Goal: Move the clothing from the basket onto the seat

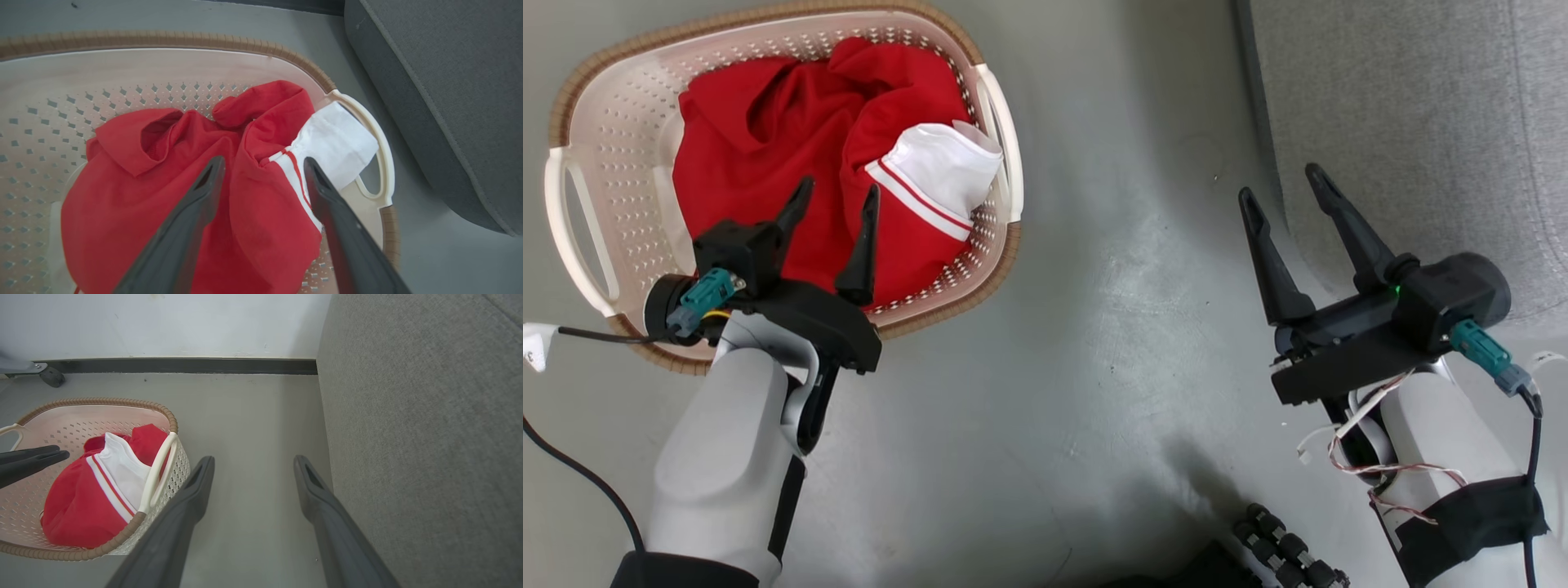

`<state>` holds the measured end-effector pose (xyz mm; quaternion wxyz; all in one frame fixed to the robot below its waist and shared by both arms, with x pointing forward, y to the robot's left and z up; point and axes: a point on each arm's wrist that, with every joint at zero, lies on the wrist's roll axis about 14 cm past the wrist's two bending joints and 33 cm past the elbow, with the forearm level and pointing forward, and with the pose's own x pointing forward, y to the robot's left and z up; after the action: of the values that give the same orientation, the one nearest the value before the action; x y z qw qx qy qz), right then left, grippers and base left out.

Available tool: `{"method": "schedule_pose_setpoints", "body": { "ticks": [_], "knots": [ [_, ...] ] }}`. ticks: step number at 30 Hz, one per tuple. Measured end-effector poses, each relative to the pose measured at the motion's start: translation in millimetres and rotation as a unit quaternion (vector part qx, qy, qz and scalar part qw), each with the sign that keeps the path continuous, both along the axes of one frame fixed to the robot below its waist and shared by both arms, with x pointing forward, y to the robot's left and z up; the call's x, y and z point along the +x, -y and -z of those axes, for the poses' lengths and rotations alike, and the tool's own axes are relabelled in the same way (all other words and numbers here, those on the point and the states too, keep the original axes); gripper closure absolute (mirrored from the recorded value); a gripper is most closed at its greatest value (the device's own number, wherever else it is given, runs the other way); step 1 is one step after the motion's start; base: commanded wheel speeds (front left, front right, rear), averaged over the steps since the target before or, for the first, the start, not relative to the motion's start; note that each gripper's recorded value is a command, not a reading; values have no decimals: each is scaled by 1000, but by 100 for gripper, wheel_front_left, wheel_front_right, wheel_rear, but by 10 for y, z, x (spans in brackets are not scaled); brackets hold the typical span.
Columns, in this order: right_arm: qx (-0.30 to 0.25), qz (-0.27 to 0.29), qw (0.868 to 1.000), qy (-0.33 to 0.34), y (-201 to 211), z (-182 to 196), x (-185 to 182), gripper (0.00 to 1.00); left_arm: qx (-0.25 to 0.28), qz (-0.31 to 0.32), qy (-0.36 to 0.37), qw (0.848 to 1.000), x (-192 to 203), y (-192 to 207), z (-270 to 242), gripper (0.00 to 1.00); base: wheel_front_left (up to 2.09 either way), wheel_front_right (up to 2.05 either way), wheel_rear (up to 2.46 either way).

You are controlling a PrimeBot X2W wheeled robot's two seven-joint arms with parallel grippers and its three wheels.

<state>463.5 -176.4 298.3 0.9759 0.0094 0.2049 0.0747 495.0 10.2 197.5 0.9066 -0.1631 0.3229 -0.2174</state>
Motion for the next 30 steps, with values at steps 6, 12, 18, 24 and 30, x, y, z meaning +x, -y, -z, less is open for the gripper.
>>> {"method": "schedule_pose_setpoints", "body": {
  "ticks": [6,12,18,24,30],
  "knots": [
    [-6,-10,1000,2,-17,65,66,0,-2,-9,-8,1000,70,-30,113,0,0,0,0],
    [-6,-15,1000,-14,-37,234,46,0,-19,-12,-17,1000,133,48,206,0,0,0,0],
    [-2,-17,1000,-25,-67,357,35,0,-20,-8,-36,999,43,64,332,0,0,0,0],
    [2,-23,999,-29,-115,409,34,0,-24,-14,-55,998,-34,37,406,0,0,0,0],
    [-5,-29,999,-32,-96,464,33,0,-38,-7,-59,998,-31,144,412,0,0,0,0]
  ]
}}
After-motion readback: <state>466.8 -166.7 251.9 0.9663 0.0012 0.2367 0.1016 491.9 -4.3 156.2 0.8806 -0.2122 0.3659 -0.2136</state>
